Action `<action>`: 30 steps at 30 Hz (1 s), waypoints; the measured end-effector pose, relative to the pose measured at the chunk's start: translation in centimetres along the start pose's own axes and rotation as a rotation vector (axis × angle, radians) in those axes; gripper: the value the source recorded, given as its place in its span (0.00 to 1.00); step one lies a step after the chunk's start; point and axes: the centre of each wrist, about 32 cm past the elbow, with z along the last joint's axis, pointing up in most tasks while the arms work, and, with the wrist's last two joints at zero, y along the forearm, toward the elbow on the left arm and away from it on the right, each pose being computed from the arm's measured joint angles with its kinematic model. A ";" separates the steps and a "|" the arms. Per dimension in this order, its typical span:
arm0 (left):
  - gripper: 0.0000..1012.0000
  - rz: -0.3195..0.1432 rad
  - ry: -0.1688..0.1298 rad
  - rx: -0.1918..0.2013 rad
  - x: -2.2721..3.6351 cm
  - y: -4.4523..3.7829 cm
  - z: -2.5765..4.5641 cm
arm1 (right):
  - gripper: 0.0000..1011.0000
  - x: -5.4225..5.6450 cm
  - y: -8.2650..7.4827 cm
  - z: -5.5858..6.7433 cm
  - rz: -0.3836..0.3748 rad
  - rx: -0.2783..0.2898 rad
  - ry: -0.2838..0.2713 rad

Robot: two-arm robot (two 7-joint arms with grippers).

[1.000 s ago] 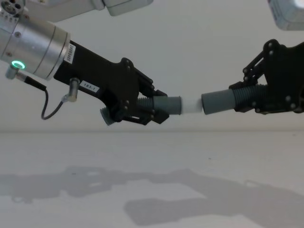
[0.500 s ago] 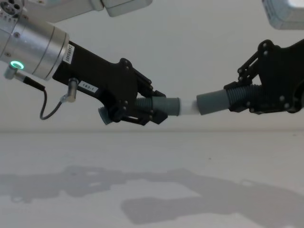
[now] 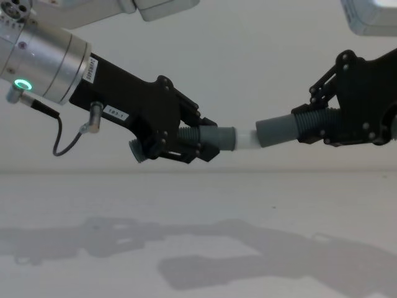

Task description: Use both hands to pick up one end of the pipe from the table, align the ends, and insert them.

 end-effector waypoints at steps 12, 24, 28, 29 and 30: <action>0.33 -0.001 0.000 -0.002 -0.01 -0.03 0.02 | 0.25 0.2 0.2 -0.4 0.001 -0.011 0.007; 0.33 -0.001 0.000 -0.002 -0.01 -0.03 0.02 | 0.25 0.3 0.5 -0.7 0.005 -0.013 0.008; 0.33 -0.001 0.000 -0.002 -0.01 -0.01 0.00 | 0.25 0.4 0.6 -0.8 0.008 -0.010 0.008; 0.33 -0.001 0.000 -0.001 -0.01 -0.01 0.00 | 0.25 0.4 0.7 -0.8 0.009 -0.008 0.009; 0.33 -0.001 0.001 -0.001 -0.01 0.00 -0.01 | 0.25 0.4 0.7 -0.8 0.010 -0.006 0.010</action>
